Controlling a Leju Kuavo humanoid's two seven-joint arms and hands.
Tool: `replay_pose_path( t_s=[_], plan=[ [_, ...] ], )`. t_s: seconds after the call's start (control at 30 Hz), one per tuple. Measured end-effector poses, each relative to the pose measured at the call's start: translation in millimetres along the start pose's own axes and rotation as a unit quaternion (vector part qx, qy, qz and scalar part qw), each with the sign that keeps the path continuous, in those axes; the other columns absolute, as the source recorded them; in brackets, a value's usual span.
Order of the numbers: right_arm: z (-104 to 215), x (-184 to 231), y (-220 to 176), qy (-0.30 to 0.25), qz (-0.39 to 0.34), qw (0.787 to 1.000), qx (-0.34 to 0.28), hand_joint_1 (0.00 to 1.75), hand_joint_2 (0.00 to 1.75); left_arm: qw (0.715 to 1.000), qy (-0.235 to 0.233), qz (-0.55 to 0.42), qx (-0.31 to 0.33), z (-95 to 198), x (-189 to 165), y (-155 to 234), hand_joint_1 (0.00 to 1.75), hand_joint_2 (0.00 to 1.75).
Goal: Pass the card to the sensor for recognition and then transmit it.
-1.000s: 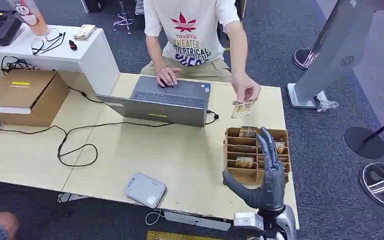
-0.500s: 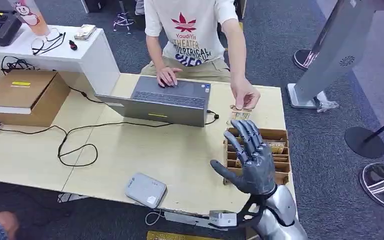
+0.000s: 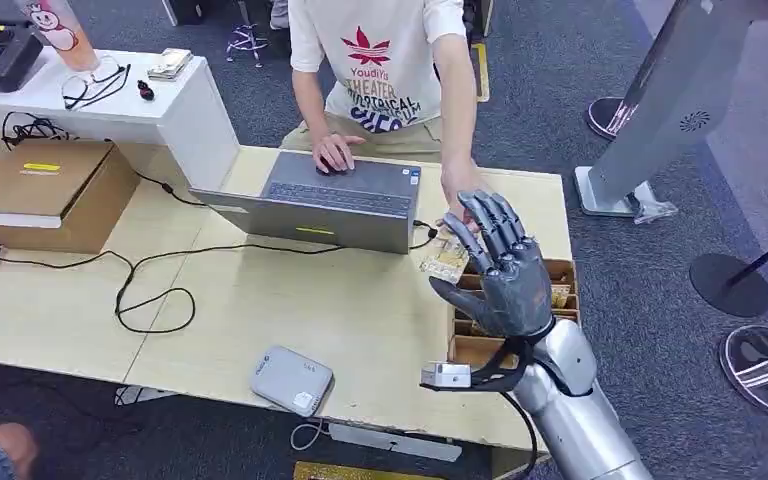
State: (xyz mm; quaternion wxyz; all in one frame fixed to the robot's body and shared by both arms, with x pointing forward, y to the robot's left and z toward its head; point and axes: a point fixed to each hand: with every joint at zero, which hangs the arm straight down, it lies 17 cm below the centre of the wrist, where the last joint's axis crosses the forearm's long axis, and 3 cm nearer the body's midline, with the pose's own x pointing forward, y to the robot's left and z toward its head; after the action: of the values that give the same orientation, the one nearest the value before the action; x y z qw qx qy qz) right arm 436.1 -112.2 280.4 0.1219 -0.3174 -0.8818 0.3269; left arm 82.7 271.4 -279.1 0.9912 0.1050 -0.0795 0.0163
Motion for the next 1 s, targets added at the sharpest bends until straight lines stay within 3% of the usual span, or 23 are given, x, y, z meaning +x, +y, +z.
replay_pose_path(
  t_s=[0.1, 0.13, 0.17, 0.2, 0.23, 0.3, 1.0],
  plan=[
    [-2, -6, 1, 0.005, 0.002, 1.0, 0.002, 0.02, 1.75, 1.0, -0.002, -0.003, 0.0, 0, 4, 0, 0.0, 0.0],
    [-3, -8, 2, 0.007, 0.002, 1.0, 0.002, 0.3, 1.75, 1.0, -0.002, -0.003, 0.0, 0, 4, 0, 0.0, 0.0],
    [-3, -9, 2, 0.01, 0.001, 1.0, 0.002, 0.68, 1.75, 1.0, -0.002, -0.004, 0.0, 0, 4, 0, 0.0, 0.0],
    [-3, -11, 2, 0.014, 0.0, 1.0, 0.002, 0.68, 1.75, 1.0, -0.002, -0.004, 0.0, 0, 4, 0, 0.0, 0.0],
    [-3, -13, 2, 0.017, -0.002, 1.0, 0.001, 1.54, 1.75, 1.0, -0.003, -0.005, 0.0, 0, 4, 0, 0.0, 0.0],
    [-2, -14, 3, 0.019, -0.004, 1.0, 0.002, 1.69, 1.75, 1.0, -0.004, -0.006, 0.0, 0, 4, -1, 0.0, 0.0],
    [0, -19, 3, 0.036, -0.013, 0.999, -0.002, 1.75, 1.75, 1.0, -0.006, -0.016, -0.001, 0, 6, -1, 0.0, 0.0]
  ],
)
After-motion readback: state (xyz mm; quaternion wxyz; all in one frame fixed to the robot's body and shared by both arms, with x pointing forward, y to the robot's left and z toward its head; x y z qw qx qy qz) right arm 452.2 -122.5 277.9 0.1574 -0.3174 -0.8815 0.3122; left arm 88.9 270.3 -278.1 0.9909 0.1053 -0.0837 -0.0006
